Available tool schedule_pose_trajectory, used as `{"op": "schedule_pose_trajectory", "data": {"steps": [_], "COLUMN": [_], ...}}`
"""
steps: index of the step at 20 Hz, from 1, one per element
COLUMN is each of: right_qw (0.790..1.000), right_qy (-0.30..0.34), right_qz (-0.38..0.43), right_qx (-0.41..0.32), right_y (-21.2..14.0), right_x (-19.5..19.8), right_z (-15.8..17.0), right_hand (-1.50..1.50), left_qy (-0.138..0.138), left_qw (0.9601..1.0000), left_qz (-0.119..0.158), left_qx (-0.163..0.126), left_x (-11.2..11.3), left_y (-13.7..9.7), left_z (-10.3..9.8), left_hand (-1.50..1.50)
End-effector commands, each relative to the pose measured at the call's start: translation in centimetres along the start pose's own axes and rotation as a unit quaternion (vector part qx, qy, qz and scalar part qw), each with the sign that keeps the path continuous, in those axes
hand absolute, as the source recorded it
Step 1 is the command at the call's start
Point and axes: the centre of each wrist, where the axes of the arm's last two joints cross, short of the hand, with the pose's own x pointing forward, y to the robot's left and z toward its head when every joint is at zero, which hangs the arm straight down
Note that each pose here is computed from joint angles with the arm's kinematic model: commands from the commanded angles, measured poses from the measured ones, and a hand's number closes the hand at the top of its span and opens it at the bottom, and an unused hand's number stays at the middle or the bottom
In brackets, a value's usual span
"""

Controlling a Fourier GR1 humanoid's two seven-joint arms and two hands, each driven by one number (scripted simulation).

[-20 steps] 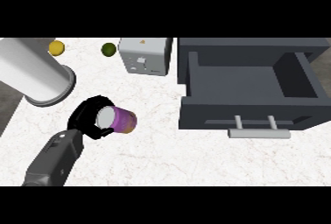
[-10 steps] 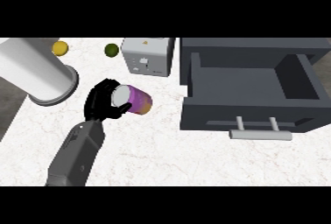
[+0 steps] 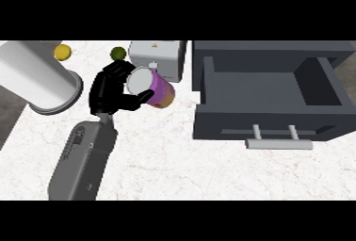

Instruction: Pick up the can, place it into the drawer and close the drawer

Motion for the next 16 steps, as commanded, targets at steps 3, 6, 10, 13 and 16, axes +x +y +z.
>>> {"op": "schedule_pose_trajectory", "data": {"steps": [3,6,10,13,16], "right_qw": [1.000,1.000,1.000,1.000,1.000], "right_qy": [-0.003,0.002,-0.001,-0.004,-0.002], "right_qz": [-0.003,0.002,-0.020,-0.021,-0.020], "right_qx": [0.001,0.005,0.014,0.004,0.011], "right_y": [0.4,1.2,-0.8,1.5,1.2], "right_x": [0.9,0.5,-2.6,-0.2,-0.8], "right_z": [-0.5,-0.8,-0.4,-1.4,-1.8], "right_hand": [-1.50,-1.50,-1.50,-1.50,-1.50], "left_qy": [-0.024,-0.018,-0.028,-0.027,-0.023], "left_qw": [0.9996,0.9997,0.9993,0.9991,0.9992], "left_qz": [-0.012,-0.013,-0.026,-0.029,-0.030], "left_qx": [-0.003,-0.005,0.000,-0.018,-0.012], "left_x": [5.9,6.9,8.2,10.1,9.8], "left_y": [-4.1,-7.9,-8.8,-11.5,-12.2], "left_z": [0.2,0.4,-2.0,-1.2,-3.4], "left_hand": [1.50,1.50,1.50,1.50,1.50]}}
